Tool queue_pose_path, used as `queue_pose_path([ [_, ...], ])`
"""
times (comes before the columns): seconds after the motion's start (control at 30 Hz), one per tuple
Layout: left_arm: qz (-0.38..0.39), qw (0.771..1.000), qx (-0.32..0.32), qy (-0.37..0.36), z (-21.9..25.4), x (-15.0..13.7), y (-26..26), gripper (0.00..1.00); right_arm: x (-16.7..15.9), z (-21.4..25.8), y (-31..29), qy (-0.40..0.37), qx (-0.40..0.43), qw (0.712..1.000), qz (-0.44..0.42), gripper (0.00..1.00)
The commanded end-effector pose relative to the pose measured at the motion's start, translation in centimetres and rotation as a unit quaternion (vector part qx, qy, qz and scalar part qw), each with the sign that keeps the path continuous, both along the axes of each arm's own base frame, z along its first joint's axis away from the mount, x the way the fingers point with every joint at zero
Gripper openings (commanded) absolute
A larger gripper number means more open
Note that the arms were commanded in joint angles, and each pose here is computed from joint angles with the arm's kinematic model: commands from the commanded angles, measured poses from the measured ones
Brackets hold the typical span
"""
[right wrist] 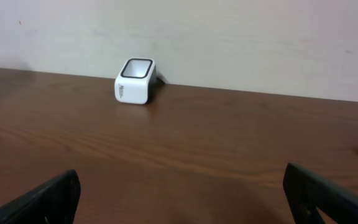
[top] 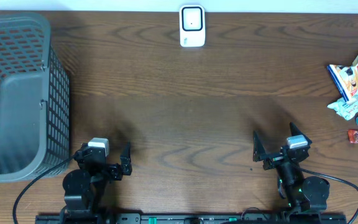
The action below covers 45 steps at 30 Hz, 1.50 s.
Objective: Scan the item barcode
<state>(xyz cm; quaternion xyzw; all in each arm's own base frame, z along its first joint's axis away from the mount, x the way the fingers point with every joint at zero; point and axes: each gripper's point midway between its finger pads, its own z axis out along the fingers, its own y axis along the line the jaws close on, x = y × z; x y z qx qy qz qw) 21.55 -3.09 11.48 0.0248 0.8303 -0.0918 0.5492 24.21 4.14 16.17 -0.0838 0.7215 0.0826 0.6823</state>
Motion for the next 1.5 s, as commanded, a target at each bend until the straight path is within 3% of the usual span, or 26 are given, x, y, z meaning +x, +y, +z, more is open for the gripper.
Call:
queue_pose_path([
  [0.0, -0.002, 1.000, -0.002, 0.013, -0.9, -0.2, -0.1, 0.99, 0.0, 0.0, 0.0, 0.001, 0.007, 1.000, -0.001, 0.99],
  [0.5, 0.000, 1.000, 0.000, 0.012, -0.9, -0.2, 0.0, 0.99, 0.0, 0.0, 0.0, 0.001, 0.007, 1.000, -0.001, 0.99],
  [0.83, -0.015, 0.991, 0.038, -0.130, 2.7, 2.5, -0.4, 0.98, 0.0, 0.0, 0.0, 0.001, 0.007, 1.000, -0.001, 0.99],
  [1.03, 0.032, 0.989, 0.053, -0.131, 2.4, 2.8, 1.2, 0.99, 0.0, 0.0, 0.0, 0.001, 0.007, 1.000, -0.001, 0.99],
  [1.47, 0.024, 0.988, 0.078, -0.134, 2.4, 2.8, 1.1, 0.99, 0.0, 0.0, 0.0, 0.001, 0.007, 1.000, -0.001, 0.99],
])
